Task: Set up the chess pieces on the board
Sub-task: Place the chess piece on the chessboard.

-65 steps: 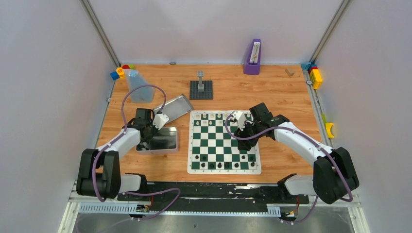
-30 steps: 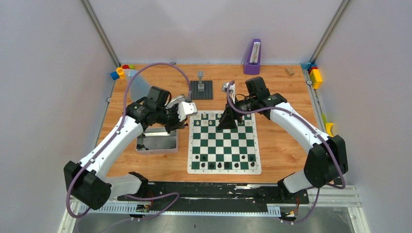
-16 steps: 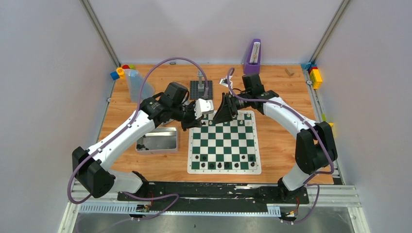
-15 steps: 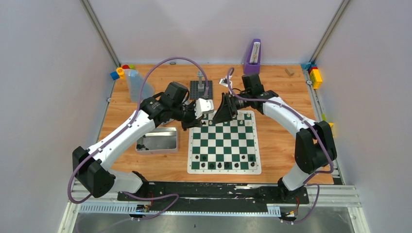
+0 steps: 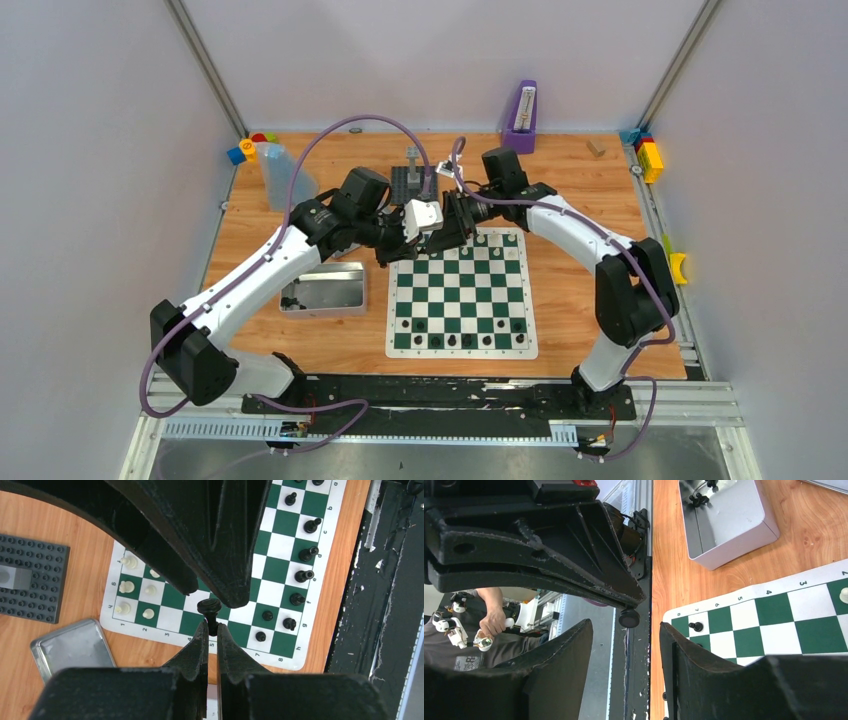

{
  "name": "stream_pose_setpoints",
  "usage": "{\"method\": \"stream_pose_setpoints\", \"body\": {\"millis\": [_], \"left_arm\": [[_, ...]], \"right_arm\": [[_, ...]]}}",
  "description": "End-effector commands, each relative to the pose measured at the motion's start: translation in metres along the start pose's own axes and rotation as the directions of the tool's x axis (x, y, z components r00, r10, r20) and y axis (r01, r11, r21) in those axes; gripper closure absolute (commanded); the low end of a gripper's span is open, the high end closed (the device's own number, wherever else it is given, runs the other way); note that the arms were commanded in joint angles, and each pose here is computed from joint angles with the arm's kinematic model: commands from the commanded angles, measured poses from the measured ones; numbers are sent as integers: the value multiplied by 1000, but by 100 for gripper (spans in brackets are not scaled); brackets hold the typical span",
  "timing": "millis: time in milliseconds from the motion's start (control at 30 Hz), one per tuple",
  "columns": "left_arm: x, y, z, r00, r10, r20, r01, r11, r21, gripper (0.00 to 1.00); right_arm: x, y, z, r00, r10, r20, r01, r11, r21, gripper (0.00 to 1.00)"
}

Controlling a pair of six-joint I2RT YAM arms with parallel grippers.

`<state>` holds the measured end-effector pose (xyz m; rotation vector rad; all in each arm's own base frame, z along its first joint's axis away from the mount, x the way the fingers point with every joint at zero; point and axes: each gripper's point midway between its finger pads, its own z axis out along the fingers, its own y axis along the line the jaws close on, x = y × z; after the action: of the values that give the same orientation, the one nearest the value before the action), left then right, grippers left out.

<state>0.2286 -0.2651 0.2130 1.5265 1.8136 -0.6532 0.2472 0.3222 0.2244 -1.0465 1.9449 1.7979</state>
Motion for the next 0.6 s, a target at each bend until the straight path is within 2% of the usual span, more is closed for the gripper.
{"method": "stream_pose_setpoints", "body": {"millis": [0,400,567], "left_arm": [[-20,5,-2,999,17,50,-16,1000,-18,100],[-18,3,-1,999,21,45,-20,1000,-17,100],[-17,4,-1,999,24,38,-23,999,-25,100]], "right_arm": [[-17,3,5,998,-56,11,56,998,-16,49],[-16,5,16,999,-47,-10,47,998,-34,63],[-16,7,18,999,-47,-14,46,998,-42,73]]}}
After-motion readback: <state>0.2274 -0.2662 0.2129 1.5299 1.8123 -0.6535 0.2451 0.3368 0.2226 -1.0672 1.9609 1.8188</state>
